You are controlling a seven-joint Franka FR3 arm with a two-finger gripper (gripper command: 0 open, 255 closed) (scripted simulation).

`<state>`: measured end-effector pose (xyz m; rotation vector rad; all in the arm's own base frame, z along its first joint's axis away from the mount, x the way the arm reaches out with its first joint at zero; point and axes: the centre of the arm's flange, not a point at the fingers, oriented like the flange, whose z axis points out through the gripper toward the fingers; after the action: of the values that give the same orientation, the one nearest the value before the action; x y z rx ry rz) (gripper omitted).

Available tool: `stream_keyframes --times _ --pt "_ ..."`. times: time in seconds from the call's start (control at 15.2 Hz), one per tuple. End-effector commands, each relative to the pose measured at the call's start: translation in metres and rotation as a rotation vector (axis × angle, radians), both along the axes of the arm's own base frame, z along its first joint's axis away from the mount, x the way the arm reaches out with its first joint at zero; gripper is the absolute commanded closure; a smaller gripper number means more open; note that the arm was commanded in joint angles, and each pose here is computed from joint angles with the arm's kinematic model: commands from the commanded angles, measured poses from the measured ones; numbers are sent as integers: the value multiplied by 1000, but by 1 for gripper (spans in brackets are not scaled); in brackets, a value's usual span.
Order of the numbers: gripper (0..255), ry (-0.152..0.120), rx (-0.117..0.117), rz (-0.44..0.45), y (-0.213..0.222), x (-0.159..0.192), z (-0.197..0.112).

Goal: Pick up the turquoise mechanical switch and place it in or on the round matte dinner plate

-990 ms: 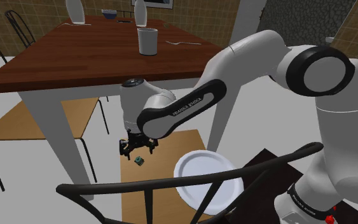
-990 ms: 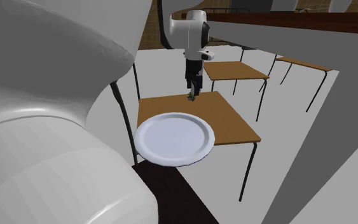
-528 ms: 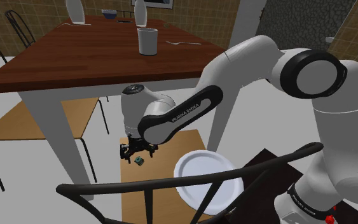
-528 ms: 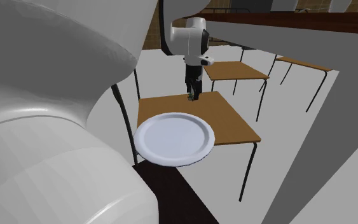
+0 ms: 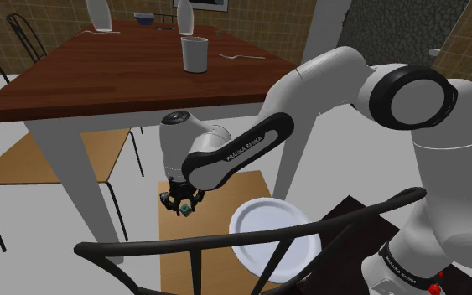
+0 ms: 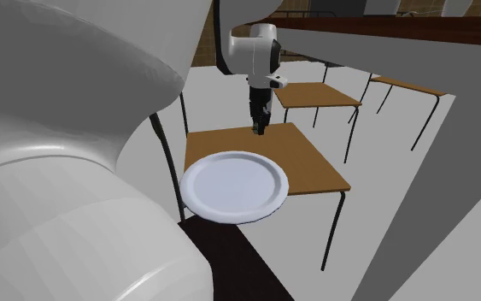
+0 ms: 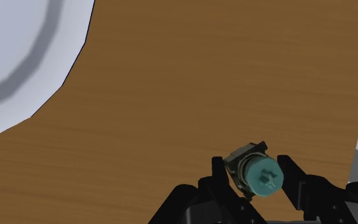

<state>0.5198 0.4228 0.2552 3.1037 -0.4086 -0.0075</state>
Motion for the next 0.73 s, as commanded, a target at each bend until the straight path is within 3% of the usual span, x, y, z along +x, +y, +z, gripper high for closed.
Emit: stream_keyframes --times 0.0,0.33,0.66 --pt "255 0 0 0 0 0 0" --pt "255 0 0 0 0 0 0" --pt "255 0 0 0 0 0 26"
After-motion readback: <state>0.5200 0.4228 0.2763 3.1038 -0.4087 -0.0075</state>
